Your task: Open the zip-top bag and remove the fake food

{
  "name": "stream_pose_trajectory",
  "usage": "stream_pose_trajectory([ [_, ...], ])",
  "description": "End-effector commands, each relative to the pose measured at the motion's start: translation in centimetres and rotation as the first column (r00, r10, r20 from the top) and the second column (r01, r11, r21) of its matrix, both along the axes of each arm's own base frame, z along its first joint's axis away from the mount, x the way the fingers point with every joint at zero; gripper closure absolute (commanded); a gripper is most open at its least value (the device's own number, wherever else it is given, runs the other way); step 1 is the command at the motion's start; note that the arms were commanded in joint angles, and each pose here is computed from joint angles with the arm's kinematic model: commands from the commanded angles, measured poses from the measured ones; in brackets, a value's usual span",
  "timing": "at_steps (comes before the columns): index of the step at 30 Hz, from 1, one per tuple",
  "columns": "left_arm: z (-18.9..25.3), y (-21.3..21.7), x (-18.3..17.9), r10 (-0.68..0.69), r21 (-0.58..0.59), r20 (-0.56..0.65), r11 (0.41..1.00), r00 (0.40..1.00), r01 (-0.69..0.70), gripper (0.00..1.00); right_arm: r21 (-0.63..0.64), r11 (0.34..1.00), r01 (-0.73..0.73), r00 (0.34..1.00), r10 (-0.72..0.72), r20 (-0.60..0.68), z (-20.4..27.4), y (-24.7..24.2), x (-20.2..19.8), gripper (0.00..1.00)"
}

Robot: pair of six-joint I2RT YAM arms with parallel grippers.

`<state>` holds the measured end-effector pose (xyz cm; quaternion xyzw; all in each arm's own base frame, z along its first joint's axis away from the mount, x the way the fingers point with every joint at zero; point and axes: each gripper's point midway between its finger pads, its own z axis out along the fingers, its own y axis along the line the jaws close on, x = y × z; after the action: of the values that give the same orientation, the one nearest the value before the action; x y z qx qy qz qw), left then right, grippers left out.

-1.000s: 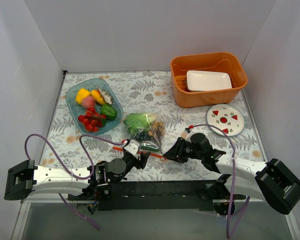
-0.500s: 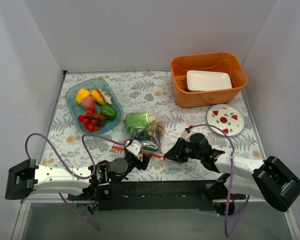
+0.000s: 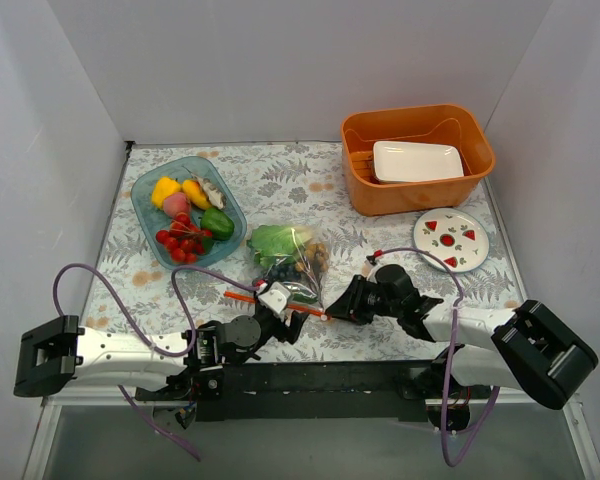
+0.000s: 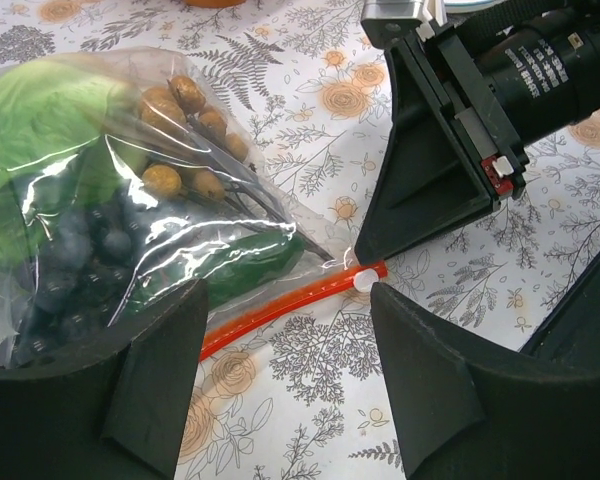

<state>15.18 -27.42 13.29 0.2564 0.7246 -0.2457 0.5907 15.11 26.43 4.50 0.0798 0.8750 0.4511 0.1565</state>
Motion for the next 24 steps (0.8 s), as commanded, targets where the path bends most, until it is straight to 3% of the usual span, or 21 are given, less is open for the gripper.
stream_pose_trajectory([
  [1, 1.5, -1.2, -0.3, -0.033, -0.034, 0.01, 0.999, 0.999, 0.034, 0.34, 0.081, 0.997, -0.008, 0.998, 0.002, 0.067, 2.8, 1.7, 1.7, 0.65],
  [5, 1.2, -1.4, -0.4, -0.051, -0.03, 0.014, 0.998, 0.999, 0.052, 0.34, 0.11, 0.994, -0.012, 0.998, 0.005, 0.064, 3.4, 2.3, 1.9, 0.78],
  [8, 1.4, -1.7, -0.5, -0.073, -0.023, 0.046, 0.997, 0.996, 0.074, 0.34, 0.136, 0.99, -0.025, 0.999, 0.019, 0.047, 4.6, 2.8, 1.8, 0.99],
  [16, 2.2, -1.3, 0.5, -0.104, 0.07, 0.282, 0.994, 0.954, 0.088, 0.36, 0.123, 0.992, -0.003, 1.0, 0.007, -0.028, 9.6, 4.1, 3.0, 0.99],
  [22, 2.6, -0.3, 1.5, -0.063, 0.106, 0.383, 0.994, 0.921, 0.024, 0.33, 0.112, 0.993, 0.033, 0.999, -0.028, -0.046, 13.3, 5.1, 4.7, 0.99],
  [24, 3.2, -0.1, 1.9, -0.034, 0.105, 0.424, 0.994, 0.905, -0.012, 0.38, 0.088, 0.996, 0.033, 0.997, -0.026, -0.071, 13.4, 5.5, 4.9, 0.99],
])
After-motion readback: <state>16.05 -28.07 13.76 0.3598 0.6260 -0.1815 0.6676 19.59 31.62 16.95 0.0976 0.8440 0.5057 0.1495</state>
